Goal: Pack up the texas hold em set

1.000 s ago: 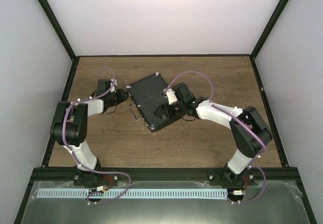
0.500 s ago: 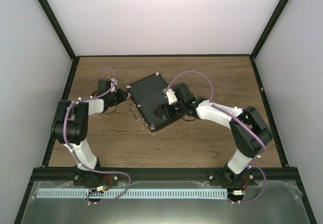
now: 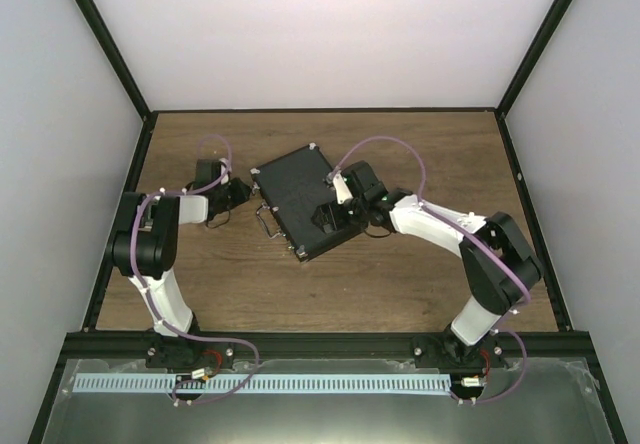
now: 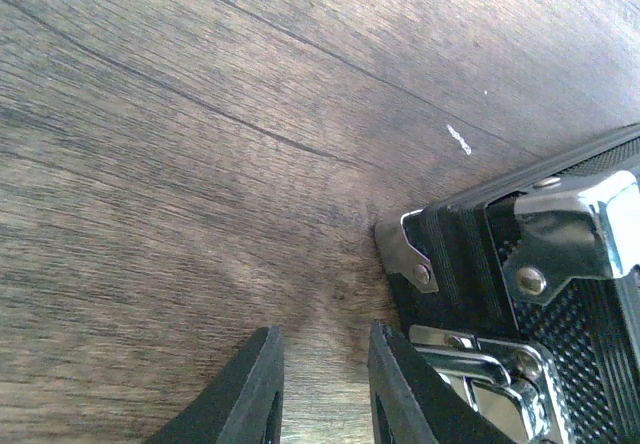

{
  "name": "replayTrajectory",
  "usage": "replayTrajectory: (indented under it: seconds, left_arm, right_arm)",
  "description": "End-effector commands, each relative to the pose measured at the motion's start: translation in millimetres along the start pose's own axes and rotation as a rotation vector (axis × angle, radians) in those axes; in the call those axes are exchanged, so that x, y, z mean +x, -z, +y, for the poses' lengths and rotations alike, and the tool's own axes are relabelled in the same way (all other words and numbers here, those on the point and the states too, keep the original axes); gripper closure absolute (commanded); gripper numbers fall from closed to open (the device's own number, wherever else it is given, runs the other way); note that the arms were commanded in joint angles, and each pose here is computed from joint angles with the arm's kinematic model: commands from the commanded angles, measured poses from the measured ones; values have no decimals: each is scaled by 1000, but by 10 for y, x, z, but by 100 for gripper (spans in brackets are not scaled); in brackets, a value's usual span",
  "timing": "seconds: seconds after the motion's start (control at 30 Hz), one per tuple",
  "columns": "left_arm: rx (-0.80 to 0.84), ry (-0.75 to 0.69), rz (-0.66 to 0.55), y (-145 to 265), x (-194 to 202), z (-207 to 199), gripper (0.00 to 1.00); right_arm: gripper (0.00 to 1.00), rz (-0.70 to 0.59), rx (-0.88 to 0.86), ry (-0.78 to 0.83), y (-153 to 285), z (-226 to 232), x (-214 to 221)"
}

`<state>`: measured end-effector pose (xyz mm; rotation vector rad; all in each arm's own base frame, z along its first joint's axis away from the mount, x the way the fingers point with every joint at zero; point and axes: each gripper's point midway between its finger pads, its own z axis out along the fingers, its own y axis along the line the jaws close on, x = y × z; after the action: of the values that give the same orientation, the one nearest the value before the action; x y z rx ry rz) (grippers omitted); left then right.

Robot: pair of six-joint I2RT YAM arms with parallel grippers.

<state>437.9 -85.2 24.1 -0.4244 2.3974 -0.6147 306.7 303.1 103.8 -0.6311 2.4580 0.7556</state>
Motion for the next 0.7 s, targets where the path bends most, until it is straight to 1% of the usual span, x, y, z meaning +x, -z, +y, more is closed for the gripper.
replayTrajectory:
  seconds: [0.0,0.2,0.4,0.6,0.67]
  left_arm:
    - [-15,23,37,12,153,91,71]
    - [29,41,4,104,43,-12,65]
    - [119,73,-9,179,-29,-108,62]
    - [213,119,-7,214,-78,-146,63]
    - [234,118,5,197,-69,-178,66]
  right_arm:
    - [18,-86,121,24,244,-76,-435]
    - [16,-110,166,-13,221,-442,-830]
    - [16,-120,110,-35,35,-753,-1184]
    - [16,-92,27,-35,-228,-883,-1346]
    - [17,-82,16,-30,-318,-909,-1360]
